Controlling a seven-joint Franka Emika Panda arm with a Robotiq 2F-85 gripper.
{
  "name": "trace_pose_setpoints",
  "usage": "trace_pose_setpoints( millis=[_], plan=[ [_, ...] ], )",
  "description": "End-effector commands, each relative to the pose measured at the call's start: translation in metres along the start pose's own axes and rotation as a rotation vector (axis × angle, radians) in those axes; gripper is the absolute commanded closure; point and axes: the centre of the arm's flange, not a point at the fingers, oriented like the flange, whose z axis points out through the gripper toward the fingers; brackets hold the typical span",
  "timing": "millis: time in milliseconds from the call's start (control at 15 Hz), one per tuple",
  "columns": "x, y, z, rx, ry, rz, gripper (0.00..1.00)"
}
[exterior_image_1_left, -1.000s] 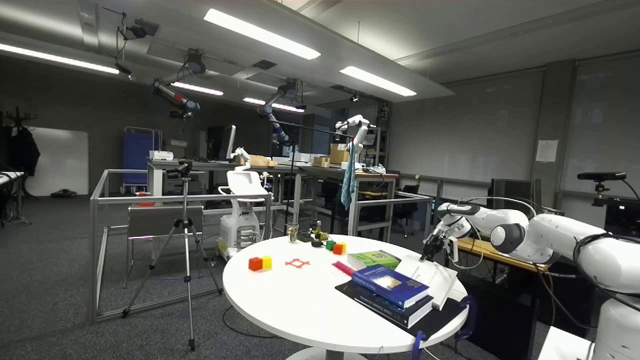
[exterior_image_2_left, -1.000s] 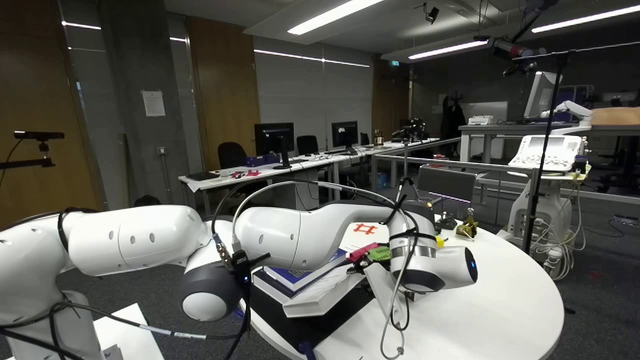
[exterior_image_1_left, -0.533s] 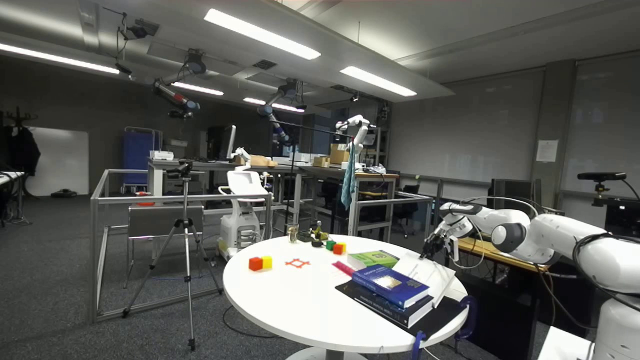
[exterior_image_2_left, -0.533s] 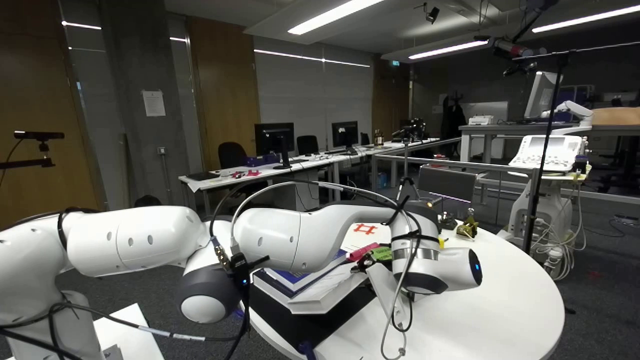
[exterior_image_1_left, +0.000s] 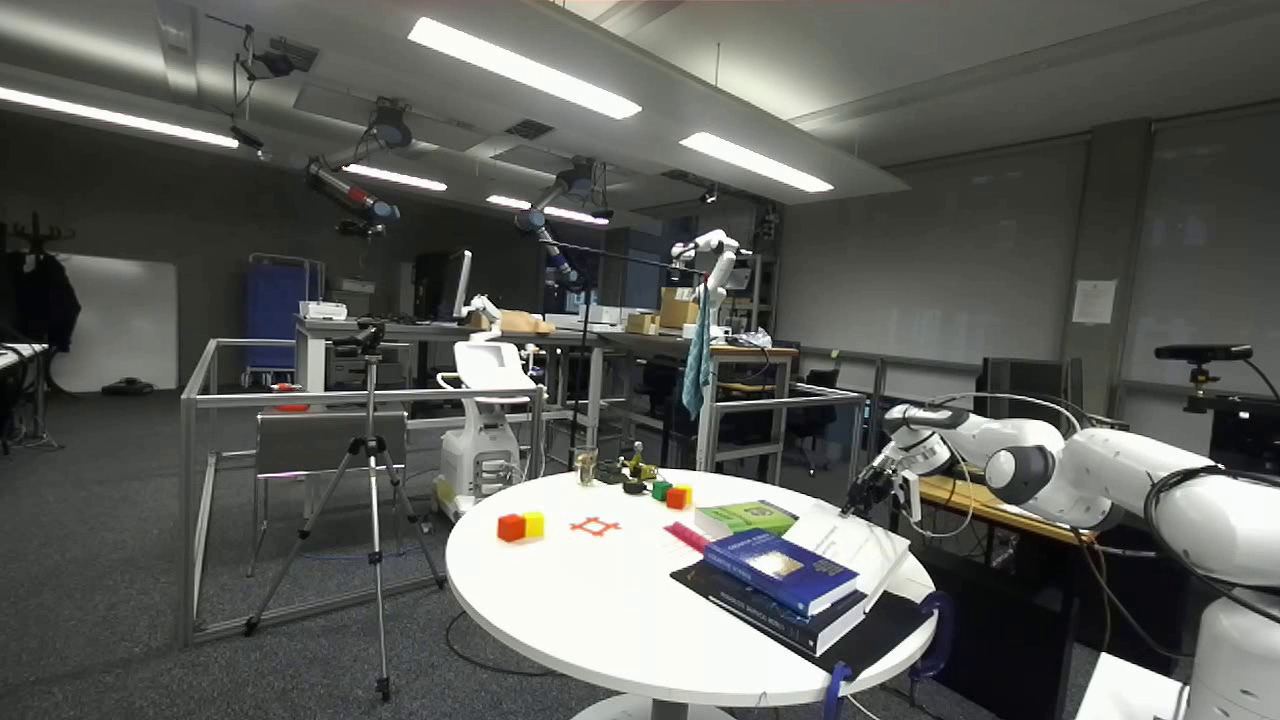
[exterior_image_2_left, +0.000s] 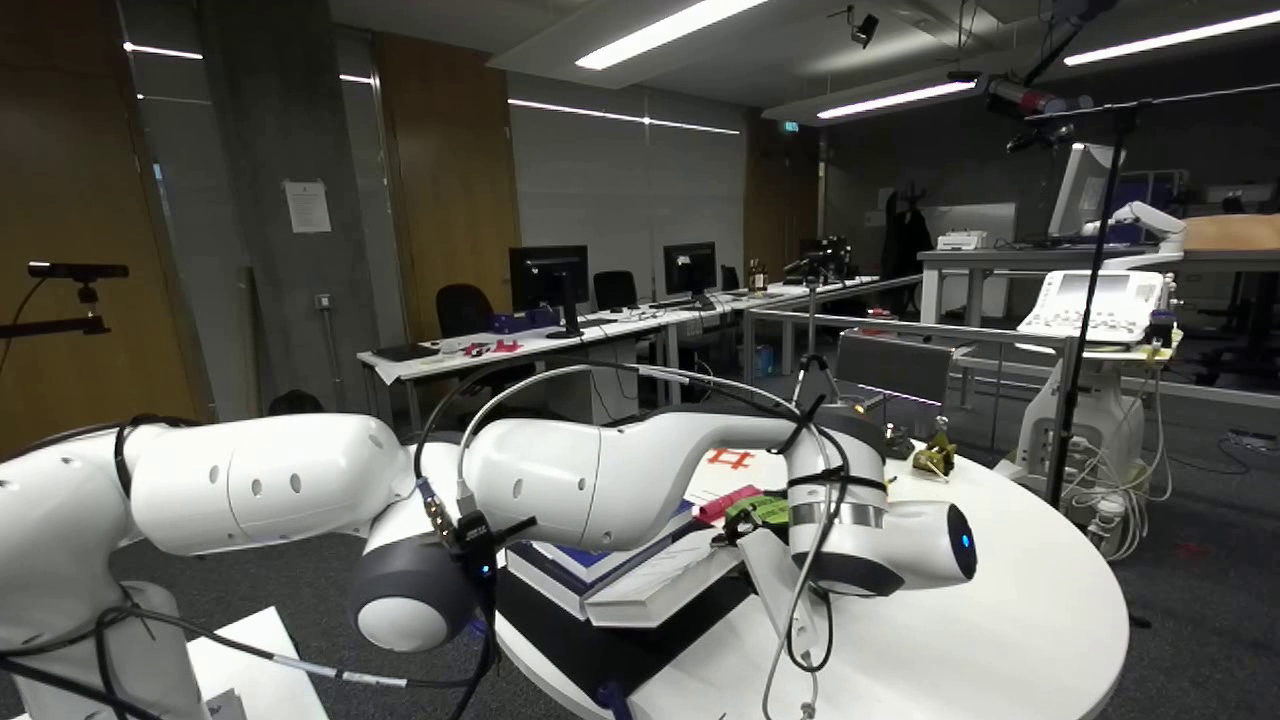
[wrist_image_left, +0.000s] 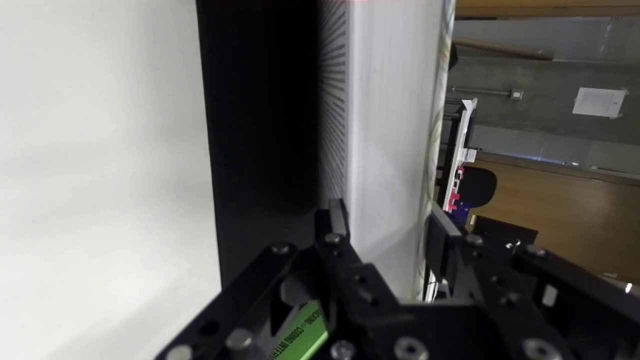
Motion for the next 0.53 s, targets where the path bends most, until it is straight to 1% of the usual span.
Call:
trace_pose_setpoints(
  millis=[0, 467],
  plan=[
    [0.0602, 0.0144, -0.0431, 0.058, 0.027, 0.024, 0.84],
    [0.0633, 0.0149, -0.0383, 0.045, 0.004, 0.047, 0.84]
  ],
)
